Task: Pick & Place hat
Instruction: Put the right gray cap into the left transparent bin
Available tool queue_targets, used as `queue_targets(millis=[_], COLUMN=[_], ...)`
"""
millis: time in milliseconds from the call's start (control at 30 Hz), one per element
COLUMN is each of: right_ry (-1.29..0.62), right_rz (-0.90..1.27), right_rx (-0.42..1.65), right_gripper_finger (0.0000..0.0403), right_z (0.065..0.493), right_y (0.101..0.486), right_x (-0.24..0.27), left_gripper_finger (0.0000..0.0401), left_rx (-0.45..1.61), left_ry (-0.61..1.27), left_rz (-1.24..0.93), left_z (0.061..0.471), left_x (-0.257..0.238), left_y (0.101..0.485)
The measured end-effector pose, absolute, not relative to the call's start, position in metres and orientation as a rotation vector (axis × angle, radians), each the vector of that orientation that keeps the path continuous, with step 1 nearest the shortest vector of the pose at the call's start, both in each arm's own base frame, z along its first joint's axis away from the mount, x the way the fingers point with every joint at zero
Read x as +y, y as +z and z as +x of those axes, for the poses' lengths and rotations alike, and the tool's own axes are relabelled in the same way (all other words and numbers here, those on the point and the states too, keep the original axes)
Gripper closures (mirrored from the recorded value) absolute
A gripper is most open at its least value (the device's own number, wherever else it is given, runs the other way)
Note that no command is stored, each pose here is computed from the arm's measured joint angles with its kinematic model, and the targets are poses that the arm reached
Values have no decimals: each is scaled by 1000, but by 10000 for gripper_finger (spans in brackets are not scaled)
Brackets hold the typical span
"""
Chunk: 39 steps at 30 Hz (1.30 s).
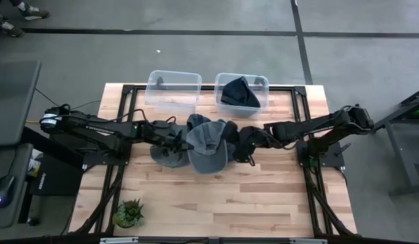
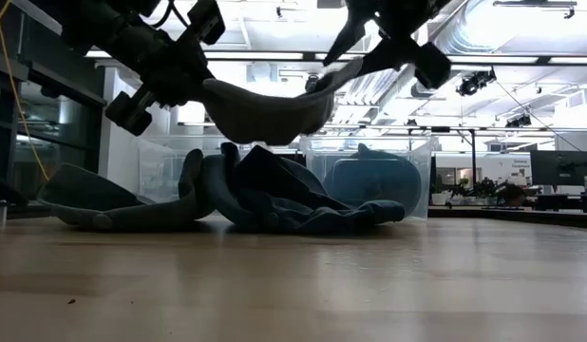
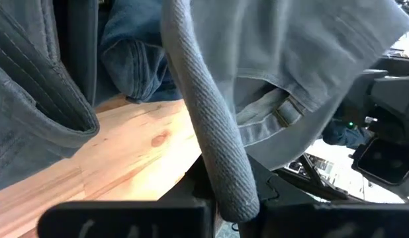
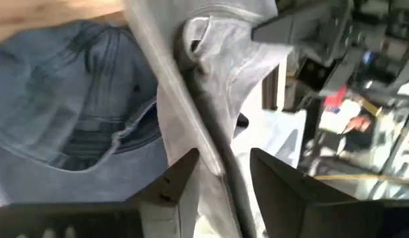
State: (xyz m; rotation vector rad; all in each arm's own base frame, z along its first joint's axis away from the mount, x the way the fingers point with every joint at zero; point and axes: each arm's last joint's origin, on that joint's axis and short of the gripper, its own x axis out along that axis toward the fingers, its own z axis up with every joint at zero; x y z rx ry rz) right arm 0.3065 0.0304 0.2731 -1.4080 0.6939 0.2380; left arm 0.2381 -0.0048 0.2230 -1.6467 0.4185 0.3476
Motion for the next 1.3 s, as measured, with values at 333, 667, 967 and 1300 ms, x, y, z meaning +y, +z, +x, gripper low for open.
queue_targets(millis=[333,667,967,1300], right_ry=[194,-17,-154,-174], right_rz=[-1172,-814,-332,102], right_rx=[947,958,850,754], right_gripper_finger=[268,267,267,268], right_z=[286,252,216,186], right_y=[260,285,311,330], right_x=[26,21,18,18], left_gripper_finger=[384,384,384,384], left_rx=[403,307,247,215], left_ry=[345,267,181,217], left_rz=[-1619,-1504,-1387,-1191], left_z=[238,242,248,254], left_x=[-4,-3,-3,-1], left_y=[224,233,249,279])
